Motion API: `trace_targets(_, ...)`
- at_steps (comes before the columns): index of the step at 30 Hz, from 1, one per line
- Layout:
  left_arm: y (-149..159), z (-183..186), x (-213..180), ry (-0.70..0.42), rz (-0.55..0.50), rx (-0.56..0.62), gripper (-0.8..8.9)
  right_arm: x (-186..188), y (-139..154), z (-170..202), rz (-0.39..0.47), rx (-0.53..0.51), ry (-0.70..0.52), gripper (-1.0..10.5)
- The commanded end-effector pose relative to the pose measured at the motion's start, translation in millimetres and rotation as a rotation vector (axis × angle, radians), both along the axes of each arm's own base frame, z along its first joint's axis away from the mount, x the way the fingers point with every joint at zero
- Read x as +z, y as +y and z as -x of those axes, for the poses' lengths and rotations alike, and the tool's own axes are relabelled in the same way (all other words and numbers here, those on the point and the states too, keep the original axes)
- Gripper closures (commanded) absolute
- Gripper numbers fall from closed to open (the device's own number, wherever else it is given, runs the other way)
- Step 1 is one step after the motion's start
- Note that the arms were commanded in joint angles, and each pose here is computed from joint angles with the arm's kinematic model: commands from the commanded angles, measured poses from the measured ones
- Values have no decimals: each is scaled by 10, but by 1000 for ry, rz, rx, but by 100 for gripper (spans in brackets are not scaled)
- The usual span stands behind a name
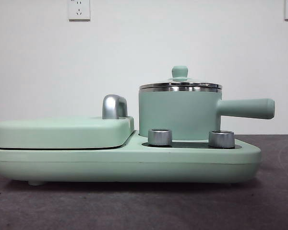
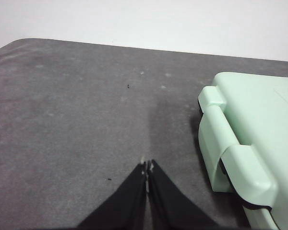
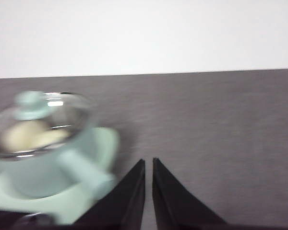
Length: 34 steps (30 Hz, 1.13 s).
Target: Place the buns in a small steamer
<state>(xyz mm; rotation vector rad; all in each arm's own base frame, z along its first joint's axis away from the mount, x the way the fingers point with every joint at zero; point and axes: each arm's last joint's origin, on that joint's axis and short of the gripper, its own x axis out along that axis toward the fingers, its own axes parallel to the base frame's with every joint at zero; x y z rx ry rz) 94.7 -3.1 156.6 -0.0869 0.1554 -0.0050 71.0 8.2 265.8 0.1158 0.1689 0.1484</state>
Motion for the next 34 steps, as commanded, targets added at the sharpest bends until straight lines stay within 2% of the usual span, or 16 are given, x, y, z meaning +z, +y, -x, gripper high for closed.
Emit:
trace_targets(1,3,-8,-70,22,-15,5,807,-280,-33,-98,95,-55,-43,924)
trace_targets(6,3,-8,-70,22,-15,5,807,-715,-58,-198,103,-94,-78,924)
trace_targets(9,3,-8,-70,22,-15,5,807,-851,-67,-226,108,-130,-69,924)
trace_targets(18,3,-8,-70,22,-15,5,807,-1144,-70,-251,114,-135,-14,927)
trace_targets(26,3,-8,-69,22,-15,5,807,-1158,-70,-249,112,-133,2,927)
trace_targets(34,3,-8,-69,22,-15,5,807,-1155,-65,-249,72,-123,1,927)
